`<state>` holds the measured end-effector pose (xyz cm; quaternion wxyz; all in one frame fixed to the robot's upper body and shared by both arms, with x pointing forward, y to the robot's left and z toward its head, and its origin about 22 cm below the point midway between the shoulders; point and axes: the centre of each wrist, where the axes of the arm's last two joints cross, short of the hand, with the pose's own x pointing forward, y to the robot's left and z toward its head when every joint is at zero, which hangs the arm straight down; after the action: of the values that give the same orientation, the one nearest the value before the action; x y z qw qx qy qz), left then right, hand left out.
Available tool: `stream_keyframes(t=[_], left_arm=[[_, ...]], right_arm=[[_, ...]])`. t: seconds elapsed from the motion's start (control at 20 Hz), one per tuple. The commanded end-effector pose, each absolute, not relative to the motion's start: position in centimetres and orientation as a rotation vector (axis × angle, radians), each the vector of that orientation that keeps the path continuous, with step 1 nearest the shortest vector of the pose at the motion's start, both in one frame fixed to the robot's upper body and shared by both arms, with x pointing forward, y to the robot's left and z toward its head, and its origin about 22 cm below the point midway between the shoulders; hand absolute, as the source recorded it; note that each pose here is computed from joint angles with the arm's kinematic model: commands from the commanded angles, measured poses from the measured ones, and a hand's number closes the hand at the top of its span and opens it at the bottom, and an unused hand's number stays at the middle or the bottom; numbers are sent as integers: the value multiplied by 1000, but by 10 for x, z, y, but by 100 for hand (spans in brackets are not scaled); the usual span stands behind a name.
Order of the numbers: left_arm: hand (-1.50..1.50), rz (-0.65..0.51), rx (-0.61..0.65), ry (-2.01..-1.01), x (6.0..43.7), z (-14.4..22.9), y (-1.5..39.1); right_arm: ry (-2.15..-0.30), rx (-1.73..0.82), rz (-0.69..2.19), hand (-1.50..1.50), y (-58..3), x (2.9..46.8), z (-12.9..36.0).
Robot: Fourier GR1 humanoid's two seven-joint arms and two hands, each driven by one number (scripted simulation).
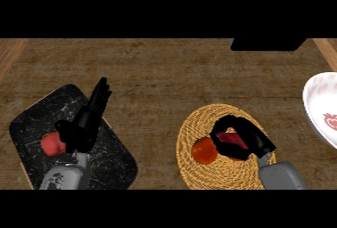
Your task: Pick the pear from the placemat and place it in the bowl
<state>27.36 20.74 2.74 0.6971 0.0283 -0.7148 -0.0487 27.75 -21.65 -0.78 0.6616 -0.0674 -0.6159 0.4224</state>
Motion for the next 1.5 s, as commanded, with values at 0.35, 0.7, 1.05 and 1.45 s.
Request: stream_keyframes(t=[0.35,0.7,1.05,1.45], left_arm=[[0,-82,104,-1562,268,31,228],[0,-106,78,-1595,271,32,214],[0,-95,64,-1575,274,40,216],[0,-103,74,-1599,270,26,192]], right_arm=[[-1407,-327,558,150,-253,219,10],[-1726,-337,393,150,-235,184,79],[-1918,-618,381,150,-235,140,148],[-1790,-812,377,150,-231,135,202]])
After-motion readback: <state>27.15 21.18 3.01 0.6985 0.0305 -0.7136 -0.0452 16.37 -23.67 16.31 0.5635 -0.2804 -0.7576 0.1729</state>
